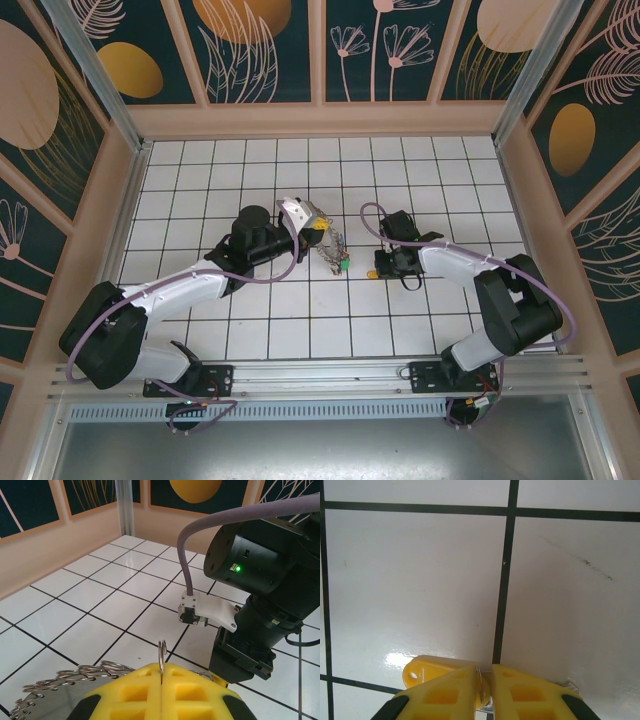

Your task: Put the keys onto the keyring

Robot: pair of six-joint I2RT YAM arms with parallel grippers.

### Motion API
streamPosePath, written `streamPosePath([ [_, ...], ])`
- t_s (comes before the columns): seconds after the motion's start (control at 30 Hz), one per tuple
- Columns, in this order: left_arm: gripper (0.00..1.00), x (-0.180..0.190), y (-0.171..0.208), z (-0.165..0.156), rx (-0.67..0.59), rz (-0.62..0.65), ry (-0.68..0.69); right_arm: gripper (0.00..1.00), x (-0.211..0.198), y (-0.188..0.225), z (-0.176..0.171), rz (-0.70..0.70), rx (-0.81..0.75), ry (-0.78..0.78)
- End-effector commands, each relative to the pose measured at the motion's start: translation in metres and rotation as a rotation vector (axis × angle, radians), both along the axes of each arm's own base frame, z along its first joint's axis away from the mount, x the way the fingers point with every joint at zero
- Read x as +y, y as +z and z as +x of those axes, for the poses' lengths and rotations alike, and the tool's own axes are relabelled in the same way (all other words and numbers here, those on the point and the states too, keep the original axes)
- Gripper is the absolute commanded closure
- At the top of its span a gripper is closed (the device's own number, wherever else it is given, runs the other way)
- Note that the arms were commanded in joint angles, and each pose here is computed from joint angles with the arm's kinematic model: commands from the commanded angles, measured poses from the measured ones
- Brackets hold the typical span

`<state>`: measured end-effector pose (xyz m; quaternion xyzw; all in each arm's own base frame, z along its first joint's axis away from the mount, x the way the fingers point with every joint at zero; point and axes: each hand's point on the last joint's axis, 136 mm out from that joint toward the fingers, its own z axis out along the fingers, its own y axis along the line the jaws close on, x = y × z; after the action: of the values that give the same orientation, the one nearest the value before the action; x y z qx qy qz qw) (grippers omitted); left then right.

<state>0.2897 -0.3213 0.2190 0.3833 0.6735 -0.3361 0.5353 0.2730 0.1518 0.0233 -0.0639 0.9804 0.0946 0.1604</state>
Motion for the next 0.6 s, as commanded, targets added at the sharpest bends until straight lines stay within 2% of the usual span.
streamPosePath([
  [0.0,1.00,-0.005,0.026,0.000,-0.059,-0.064,-0.011,0.84,-0.001,-0.001,-0.001,-0.024,0.019,0.014],
  [0.23,1.00,-0.005,0.028,0.000,-0.059,-0.067,-0.009,0.85,0.000,0.000,0.000,-0.023,0.018,0.019],
  [0.57,1.00,-0.005,0.029,0.001,-0.060,-0.068,-0.009,0.95,0.000,0.010,0.006,-0.015,-0.032,0.013],
])
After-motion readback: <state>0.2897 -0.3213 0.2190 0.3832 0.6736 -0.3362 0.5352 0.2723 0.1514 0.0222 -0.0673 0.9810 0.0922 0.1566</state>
